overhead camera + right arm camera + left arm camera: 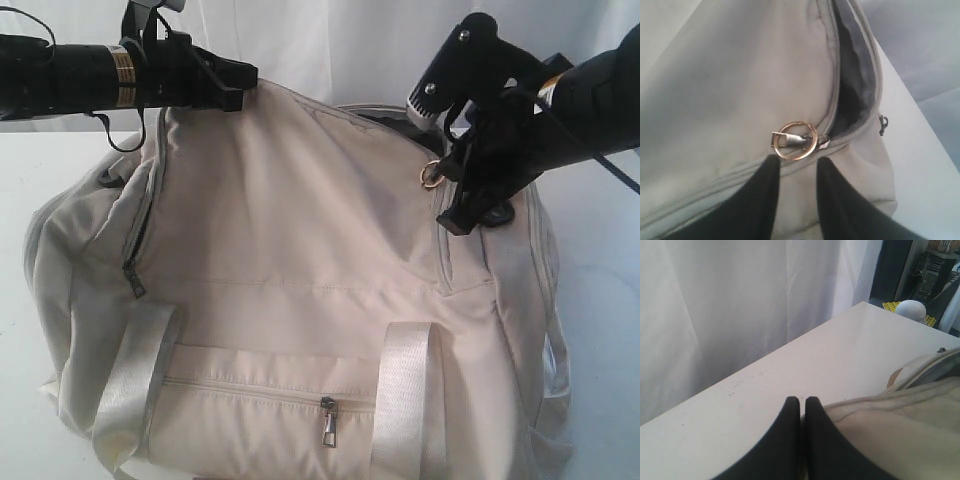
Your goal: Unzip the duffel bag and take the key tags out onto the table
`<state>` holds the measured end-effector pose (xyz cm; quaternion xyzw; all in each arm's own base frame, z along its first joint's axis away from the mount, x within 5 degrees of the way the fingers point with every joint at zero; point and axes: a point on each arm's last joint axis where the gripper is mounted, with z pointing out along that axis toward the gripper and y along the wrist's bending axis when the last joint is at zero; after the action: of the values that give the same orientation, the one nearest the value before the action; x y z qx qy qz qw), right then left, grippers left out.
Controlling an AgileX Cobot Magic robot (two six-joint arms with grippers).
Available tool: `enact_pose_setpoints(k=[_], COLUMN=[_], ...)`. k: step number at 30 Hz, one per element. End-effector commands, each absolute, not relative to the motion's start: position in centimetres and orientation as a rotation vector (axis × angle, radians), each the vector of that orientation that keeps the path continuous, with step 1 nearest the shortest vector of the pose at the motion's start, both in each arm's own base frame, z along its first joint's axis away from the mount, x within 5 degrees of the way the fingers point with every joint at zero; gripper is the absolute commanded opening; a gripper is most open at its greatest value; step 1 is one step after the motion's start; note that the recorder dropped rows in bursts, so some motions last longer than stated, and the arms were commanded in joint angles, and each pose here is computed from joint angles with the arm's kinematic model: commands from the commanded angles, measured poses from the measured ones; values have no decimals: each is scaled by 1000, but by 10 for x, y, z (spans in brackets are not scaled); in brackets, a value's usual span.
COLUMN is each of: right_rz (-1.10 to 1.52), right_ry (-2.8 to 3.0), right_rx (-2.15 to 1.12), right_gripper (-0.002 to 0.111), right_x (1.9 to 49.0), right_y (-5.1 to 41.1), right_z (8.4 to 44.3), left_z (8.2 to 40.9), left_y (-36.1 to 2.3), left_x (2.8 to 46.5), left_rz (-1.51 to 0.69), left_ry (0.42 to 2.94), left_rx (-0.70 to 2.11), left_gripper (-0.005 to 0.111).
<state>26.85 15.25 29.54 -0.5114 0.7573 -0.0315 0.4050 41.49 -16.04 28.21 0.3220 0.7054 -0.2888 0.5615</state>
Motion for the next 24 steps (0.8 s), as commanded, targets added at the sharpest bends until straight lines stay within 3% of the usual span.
enact_pose_setpoints(k=[1,3,13,18,24], right_rz=[-112,-109,-110,-109,-154], right_ry=[1867,1862,1868,1879,1861], right_rx=[-1317,-1301,-1313,-1320,-1371], right_gripper=[64,72,67,53,18], right_x=[275,279,297,302,303], right_y=[153,155,165,168,167], right_z=[294,290,263,253,251], left_z=[293,293,293,292,292], left_y=[-158,-158,-158,-158,-158], left_x=[414,414,414,414,414], left_rz=[-677,-678,-681,-679,-678], left_ry=[1638,1637,1636,1636,1636], left_rx=[739,740,741,745,747], left_gripper=[0,0,0,0,0])
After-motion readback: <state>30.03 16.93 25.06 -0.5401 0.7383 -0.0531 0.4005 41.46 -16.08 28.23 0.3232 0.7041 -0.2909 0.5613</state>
